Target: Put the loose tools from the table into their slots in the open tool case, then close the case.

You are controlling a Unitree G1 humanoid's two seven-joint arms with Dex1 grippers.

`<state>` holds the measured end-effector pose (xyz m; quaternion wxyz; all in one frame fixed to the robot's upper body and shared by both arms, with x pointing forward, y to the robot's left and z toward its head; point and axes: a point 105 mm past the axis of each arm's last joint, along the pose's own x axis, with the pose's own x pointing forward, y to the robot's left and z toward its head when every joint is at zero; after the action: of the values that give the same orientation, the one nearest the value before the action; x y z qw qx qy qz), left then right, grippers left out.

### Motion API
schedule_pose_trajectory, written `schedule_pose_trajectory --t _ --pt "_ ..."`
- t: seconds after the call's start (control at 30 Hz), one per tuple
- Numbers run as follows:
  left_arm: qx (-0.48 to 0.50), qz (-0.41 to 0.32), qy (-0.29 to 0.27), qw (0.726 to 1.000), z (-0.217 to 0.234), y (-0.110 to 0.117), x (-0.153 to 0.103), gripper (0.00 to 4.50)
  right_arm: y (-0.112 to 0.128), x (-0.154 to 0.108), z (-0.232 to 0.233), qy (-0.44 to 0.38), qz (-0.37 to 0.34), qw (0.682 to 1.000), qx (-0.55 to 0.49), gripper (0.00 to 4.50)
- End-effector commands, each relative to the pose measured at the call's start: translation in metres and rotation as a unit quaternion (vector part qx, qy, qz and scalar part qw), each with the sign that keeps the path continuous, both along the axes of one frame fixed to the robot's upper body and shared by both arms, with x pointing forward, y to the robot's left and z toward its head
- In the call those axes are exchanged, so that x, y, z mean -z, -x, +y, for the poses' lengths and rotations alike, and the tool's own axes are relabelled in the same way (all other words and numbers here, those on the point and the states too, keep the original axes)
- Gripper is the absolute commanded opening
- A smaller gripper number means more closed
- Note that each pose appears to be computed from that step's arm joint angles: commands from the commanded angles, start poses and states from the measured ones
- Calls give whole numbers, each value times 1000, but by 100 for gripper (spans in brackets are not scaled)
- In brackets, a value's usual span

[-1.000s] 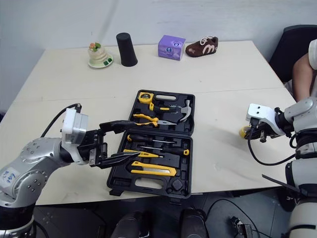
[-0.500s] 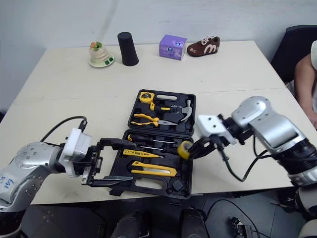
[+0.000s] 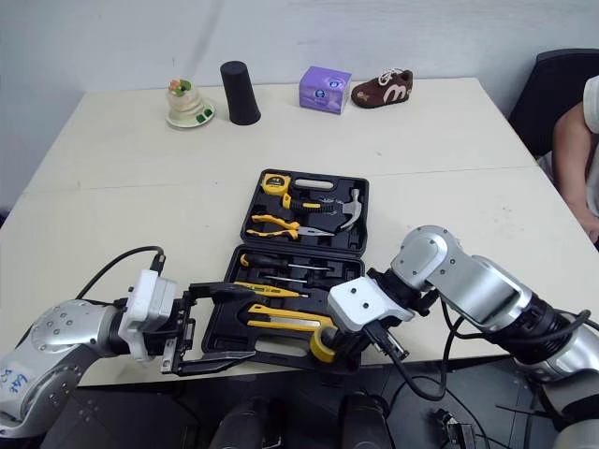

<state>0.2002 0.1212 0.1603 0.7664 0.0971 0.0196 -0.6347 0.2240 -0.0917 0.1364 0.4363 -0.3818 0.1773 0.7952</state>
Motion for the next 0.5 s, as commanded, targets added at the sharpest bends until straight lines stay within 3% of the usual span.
schedule_pose_trajectory --t 0.03,0.5 --pt "2 -27 -3 1000 -2 3 -8 450 3 0 -6 28 -7 999 -29 4" --pt "-12 -31 -5 999 -1 -4 -6 450 -6 13 -10 73 -16 997 -24 4"
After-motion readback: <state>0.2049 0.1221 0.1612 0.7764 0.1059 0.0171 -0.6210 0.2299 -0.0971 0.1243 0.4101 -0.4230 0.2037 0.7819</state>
